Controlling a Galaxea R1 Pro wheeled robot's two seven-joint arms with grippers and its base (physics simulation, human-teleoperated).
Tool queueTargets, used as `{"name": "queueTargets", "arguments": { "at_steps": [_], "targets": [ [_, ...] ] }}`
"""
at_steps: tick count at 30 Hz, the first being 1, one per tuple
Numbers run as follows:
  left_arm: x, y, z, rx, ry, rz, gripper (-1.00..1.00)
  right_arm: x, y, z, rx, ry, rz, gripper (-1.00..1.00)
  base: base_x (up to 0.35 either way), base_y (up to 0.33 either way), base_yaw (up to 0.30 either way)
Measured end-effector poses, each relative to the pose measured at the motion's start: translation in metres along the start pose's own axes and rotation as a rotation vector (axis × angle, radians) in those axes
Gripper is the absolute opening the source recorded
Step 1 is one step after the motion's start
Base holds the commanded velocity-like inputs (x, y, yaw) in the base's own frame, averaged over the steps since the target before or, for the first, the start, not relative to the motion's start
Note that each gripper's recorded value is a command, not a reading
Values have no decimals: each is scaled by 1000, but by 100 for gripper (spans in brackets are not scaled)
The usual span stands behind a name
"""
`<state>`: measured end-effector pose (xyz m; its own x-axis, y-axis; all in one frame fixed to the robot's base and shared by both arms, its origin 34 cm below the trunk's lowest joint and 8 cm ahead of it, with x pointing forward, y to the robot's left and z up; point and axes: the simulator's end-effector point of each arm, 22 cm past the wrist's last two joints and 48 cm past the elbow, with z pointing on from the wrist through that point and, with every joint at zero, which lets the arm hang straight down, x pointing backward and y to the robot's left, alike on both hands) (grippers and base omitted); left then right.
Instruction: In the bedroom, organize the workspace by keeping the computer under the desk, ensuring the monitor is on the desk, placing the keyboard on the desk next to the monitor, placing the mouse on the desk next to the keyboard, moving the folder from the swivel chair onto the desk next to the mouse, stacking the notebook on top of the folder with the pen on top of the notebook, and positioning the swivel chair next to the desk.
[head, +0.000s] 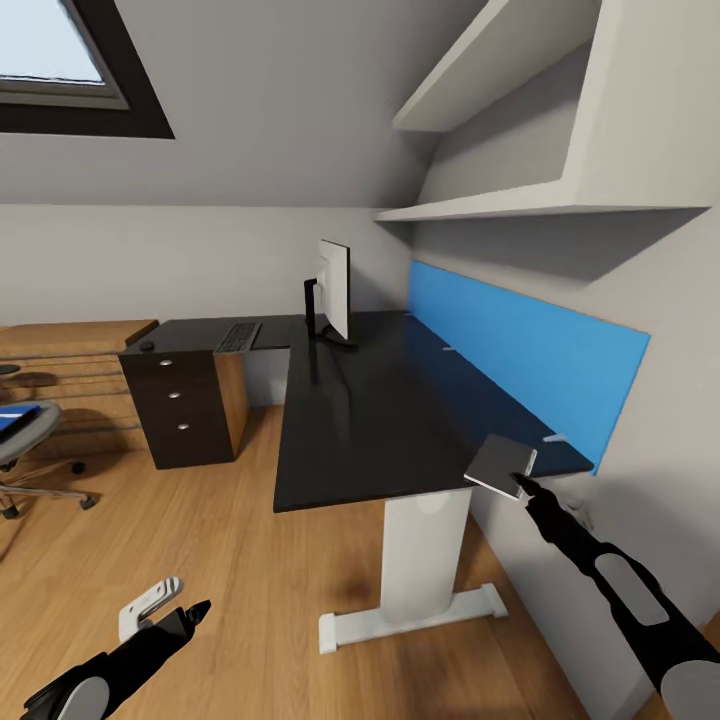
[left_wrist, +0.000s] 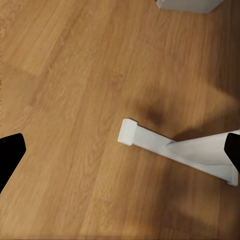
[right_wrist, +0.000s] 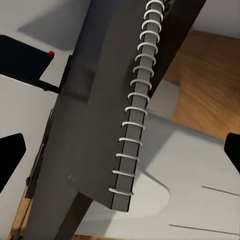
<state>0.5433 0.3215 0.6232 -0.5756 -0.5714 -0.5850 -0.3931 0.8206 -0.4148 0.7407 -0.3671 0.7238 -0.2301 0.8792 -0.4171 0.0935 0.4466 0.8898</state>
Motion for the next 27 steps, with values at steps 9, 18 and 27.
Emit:
{"name": "queueTargets", "arguments": {
  "at_steps": [9, 18, 27],
  "targets": [
    [0, 0, 0, 0, 0, 0, 100, 15, 5, 4, -9, 12, 14, 100, 0, 0, 0],
    [0, 0, 0, 0, 1, 1, 100, 17, 5, 5, -9, 15, 17, 100, 0, 0, 0],
    [1, 0, 0, 0, 0, 0, 100, 19, 6, 5, -8, 17, 19, 100, 46, 0, 0]
  ]
}}
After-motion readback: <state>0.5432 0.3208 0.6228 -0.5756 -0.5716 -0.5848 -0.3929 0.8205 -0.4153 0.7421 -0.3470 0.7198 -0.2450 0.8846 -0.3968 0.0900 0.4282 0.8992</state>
